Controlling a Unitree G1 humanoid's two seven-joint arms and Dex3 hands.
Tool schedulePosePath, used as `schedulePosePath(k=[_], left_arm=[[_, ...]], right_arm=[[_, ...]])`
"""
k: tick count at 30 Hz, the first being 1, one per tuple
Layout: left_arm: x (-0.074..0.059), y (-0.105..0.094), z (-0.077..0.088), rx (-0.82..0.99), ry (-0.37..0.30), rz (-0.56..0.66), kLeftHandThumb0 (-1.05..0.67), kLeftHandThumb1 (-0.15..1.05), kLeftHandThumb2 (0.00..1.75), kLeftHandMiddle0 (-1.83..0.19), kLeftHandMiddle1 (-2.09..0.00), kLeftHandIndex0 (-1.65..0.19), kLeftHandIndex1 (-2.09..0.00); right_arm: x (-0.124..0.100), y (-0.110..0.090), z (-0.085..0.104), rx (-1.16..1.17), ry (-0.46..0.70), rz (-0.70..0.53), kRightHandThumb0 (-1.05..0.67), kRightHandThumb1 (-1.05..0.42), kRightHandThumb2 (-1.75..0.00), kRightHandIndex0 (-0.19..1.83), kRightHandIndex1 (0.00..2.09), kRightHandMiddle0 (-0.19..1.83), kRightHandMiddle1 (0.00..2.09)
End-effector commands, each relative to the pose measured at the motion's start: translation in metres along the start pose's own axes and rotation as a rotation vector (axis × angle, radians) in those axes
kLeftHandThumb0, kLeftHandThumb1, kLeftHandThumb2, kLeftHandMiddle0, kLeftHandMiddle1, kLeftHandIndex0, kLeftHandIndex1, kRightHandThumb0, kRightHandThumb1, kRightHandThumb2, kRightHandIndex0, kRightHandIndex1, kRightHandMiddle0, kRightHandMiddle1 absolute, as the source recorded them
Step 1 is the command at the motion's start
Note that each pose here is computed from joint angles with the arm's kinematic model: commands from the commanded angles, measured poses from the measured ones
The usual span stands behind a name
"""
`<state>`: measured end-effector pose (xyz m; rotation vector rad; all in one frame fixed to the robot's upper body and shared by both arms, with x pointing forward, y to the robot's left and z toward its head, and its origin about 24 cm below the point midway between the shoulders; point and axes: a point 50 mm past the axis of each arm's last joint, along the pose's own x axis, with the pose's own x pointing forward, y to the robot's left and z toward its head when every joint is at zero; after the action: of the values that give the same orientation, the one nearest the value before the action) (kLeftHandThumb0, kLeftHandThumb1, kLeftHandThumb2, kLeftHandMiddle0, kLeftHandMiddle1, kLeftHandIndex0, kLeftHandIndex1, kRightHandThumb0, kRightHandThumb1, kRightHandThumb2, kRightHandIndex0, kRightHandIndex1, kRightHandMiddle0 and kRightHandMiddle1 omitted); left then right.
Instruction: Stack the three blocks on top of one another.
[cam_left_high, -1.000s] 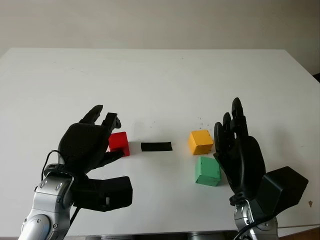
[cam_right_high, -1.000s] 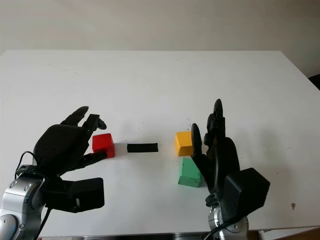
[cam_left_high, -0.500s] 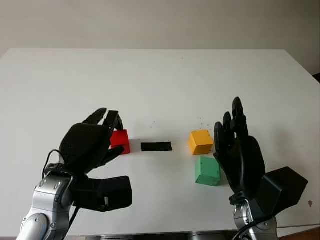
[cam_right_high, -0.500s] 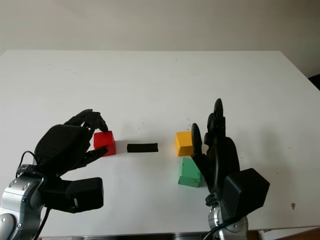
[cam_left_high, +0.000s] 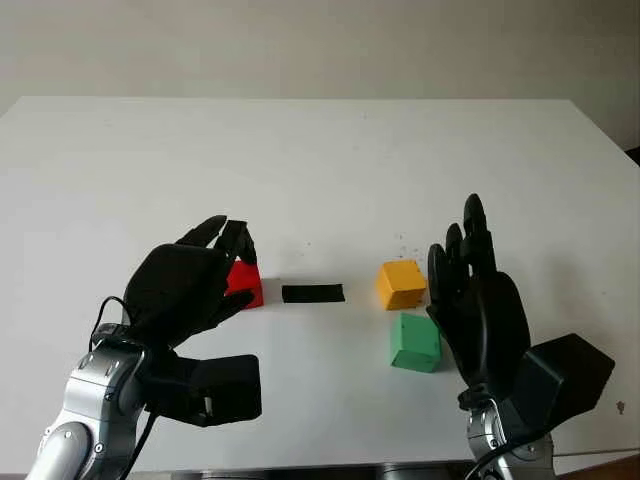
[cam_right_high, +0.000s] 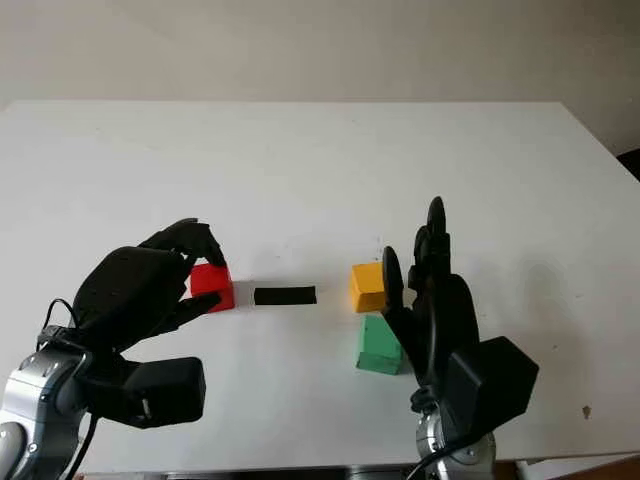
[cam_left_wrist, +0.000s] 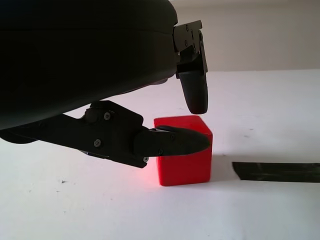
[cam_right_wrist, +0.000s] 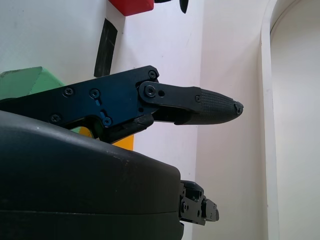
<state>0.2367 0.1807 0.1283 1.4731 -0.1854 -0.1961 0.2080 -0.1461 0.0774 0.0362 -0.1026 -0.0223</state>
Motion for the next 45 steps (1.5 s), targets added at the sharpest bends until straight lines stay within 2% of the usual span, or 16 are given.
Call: schedulePosePath(k=[1,13,15,16,19,21,24,33,38,45], left_arm=[[-0.002,0.010,-0.001,-0.012,-0.021,0.038,-0.37,1.05,0.37,-0.16,-0.06,0.19,-1.72],[-0.006,0.045,0.003,-0.081,-0.109,0.083,-0.39,1.05,0.30,-0.21,-0.07,0.16,-1.72],[-0.006,0.046,0.003,-0.081,-0.110,0.107,-0.40,1.05,0.29,-0.19,-0.06,0.13,-1.64],[-0.006,0.046,0.003,-0.062,-0.100,0.104,-0.42,1.05,0.29,-0.15,-0.05,0.13,-1.54],[-0.007,0.047,0.003,-0.024,-0.067,0.068,-0.61,1.05,0.34,0.02,-0.05,0.05,-0.83],[-0.008,0.047,0.003,-0.005,-0.039,0.036,-0.80,1.05,0.37,0.13,-0.05,-0.01,-0.32],[-0.008,0.041,0.003,0.027,0.014,-0.006,-0.91,1.05,0.39,0.18,-0.04,0.01,-0.11],[-0.007,0.019,0.001,0.091,0.083,-0.106,-0.99,1.05,0.45,0.19,-0.03,-0.02,-0.08],[-0.005,0.008,0.000,0.107,0.097,-0.153,-1.00,1.05,0.44,0.19,-0.03,-0.04,-0.09],[-0.001,-0.003,0.001,0.087,0.152,-0.158,-0.97,1.05,0.39,0.19,-0.04,-0.07,-0.09]], right_arm=[[0.000,0.000,0.003,0.005,-0.020,-0.003,-0.62,-1.05,-0.50,-0.13,0.06,-0.11,0.06],[-0.002,0.002,0.002,0.004,-0.016,-0.005,-0.64,-1.05,-0.50,-0.13,0.06,-0.11,0.05],[-0.002,0.002,0.002,0.005,-0.013,-0.005,-0.64,-1.05,-0.50,-0.13,0.05,-0.11,0.05],[-0.003,0.002,0.001,0.006,-0.012,-0.006,-0.64,-1.05,-0.50,-0.13,0.06,-0.11,0.05],[-0.003,0.003,0.002,0.006,-0.011,-0.010,-0.64,-1.05,-0.50,-0.12,0.06,-0.10,0.06],[-0.003,0.003,0.002,0.005,-0.013,-0.010,-0.64,-1.05,-0.51,-0.13,0.05,-0.11,0.05],[-0.004,0.003,0.001,0.006,-0.014,-0.011,-0.63,-1.05,-0.51,-0.13,0.05,-0.11,0.05],[-0.004,0.003,0.000,0.006,-0.018,-0.012,-0.63,-1.05,-0.51,-0.13,0.05,-0.11,0.05],[-0.004,0.003,0.001,0.008,-0.022,-0.014,-0.62,-1.05,-0.51,-0.13,0.05,-0.11,0.05],[-0.005,0.003,0.001,0.005,-0.021,-0.015,-0.62,-1.05,-0.51,-0.13,0.05,-0.11,0.05]])
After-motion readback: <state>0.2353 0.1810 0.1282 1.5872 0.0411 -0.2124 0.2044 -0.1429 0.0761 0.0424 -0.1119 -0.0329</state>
